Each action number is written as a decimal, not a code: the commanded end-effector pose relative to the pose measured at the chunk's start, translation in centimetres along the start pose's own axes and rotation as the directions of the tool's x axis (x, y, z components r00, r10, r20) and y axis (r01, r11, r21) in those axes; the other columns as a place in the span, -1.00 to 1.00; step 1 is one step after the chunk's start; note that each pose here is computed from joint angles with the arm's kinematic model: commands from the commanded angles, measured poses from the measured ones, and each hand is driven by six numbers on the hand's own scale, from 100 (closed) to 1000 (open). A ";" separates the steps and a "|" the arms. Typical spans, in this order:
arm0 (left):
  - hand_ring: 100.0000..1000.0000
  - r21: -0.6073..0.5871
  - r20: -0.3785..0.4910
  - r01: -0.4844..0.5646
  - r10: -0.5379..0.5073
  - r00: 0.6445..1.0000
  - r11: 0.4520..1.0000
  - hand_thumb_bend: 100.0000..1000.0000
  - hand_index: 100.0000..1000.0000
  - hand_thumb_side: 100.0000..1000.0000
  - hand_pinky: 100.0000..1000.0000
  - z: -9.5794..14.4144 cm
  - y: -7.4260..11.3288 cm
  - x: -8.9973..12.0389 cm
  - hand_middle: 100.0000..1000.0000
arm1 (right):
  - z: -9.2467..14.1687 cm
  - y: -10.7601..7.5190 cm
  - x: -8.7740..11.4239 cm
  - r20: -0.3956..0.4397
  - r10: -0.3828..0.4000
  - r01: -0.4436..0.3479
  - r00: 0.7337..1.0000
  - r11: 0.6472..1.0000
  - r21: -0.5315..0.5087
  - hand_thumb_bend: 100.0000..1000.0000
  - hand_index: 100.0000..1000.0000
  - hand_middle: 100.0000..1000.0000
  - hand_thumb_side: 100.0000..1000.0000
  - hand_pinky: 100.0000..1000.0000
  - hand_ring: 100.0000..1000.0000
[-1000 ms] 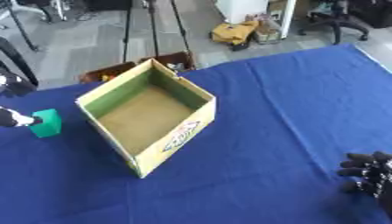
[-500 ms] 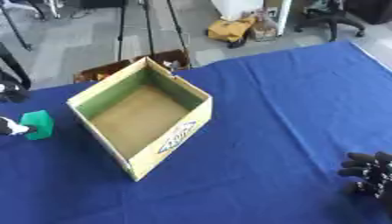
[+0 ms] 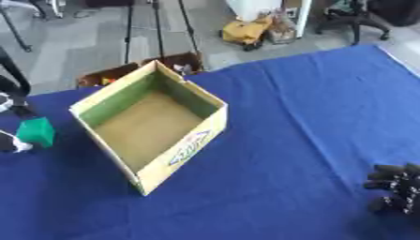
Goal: Pick up objects on the table and place them in the box.
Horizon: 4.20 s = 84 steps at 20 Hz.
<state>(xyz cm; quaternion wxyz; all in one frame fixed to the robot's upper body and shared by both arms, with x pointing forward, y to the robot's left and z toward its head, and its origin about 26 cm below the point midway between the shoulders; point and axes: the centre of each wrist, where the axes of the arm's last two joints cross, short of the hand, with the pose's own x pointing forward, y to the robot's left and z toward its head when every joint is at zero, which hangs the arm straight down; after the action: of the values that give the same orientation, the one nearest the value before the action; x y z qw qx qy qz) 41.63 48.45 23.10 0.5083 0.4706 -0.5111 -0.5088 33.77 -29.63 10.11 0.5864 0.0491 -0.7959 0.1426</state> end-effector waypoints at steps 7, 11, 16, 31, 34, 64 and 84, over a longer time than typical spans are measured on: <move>0.22 0.059 0.006 0.113 -0.114 0.993 0.992 0.04 0.35 -0.86 0.38 -0.4 1.4 0.6 0.06 | 0.4 -0.1 -0.9 -0.044 0.009 -0.009 0.999 1.000 -0.008 -1.00 0.58 0.28 0.94 0.10 0.37; 0.02 0.049 0.015 0.161 -0.162 0.987 0.986 -0.05 0.24 -0.89 0.20 -0.6 1.3 0.9 -0.11 | 0.4 -0.1 -0.9 -0.045 0.008 -0.008 0.999 1.000 -0.009 -1.00 0.58 0.28 0.94 0.10 0.37; -0.30 0.052 0.027 0.222 -0.224 0.974 0.974 -0.28 -0.04 -0.95 -0.12 -0.8 1.7 1.4 -0.42 | 0.6 -0.2 -1.1 -0.052 0.006 -0.007 0.999 1.000 -0.013 -1.00 0.58 0.28 0.94 0.10 0.37; -0.66 0.266 0.291 0.243 -0.318 0.902 0.933 -0.53 -0.34 -1.00 -0.50 -2.1 7.5 9.5 -0.76 | 1.2 -0.7 -1.5 -0.080 -0.001 0.000 0.997 1.000 -0.016 -1.00 0.58 0.28 0.92 0.10 0.37; -0.66 0.287 0.386 0.185 -0.290 0.876 0.940 -0.58 -0.35 -1.00 -0.50 -3.4 8.0 13.3 -0.76 | 1.2 -0.6 -1.6 -0.081 -0.005 0.004 0.997 1.000 -0.008 -1.00 0.58 0.28 0.91 0.10 0.37; 0.26 0.452 0.612 -0.390 0.039 0.790 0.803 -0.16 0.45 0.64 0.38 -2.4 4.6 18.8 0.23 | 1.3 -0.3 -1.8 -0.083 -0.033 0.031 0.996 0.999 -0.023 -1.00 0.58 0.28 0.93 0.10 0.38; 0.05 0.113 0.499 -0.933 0.793 0.351 0.342 -0.45 0.37 1.00 0.13 7.3 -11.4 14.4 0.08 | 1.6 -0.8 -1.5 -0.060 -0.056 0.052 0.997 0.997 -0.062 -1.00 0.58 0.29 0.89 0.10 0.38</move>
<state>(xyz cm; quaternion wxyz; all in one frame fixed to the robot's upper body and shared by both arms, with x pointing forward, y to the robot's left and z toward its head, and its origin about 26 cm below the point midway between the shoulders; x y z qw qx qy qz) 33.27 33.57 12.06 0.5014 0.1022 -0.8505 -0.1214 32.93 -30.65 7.37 0.6270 0.0530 -0.7705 0.1023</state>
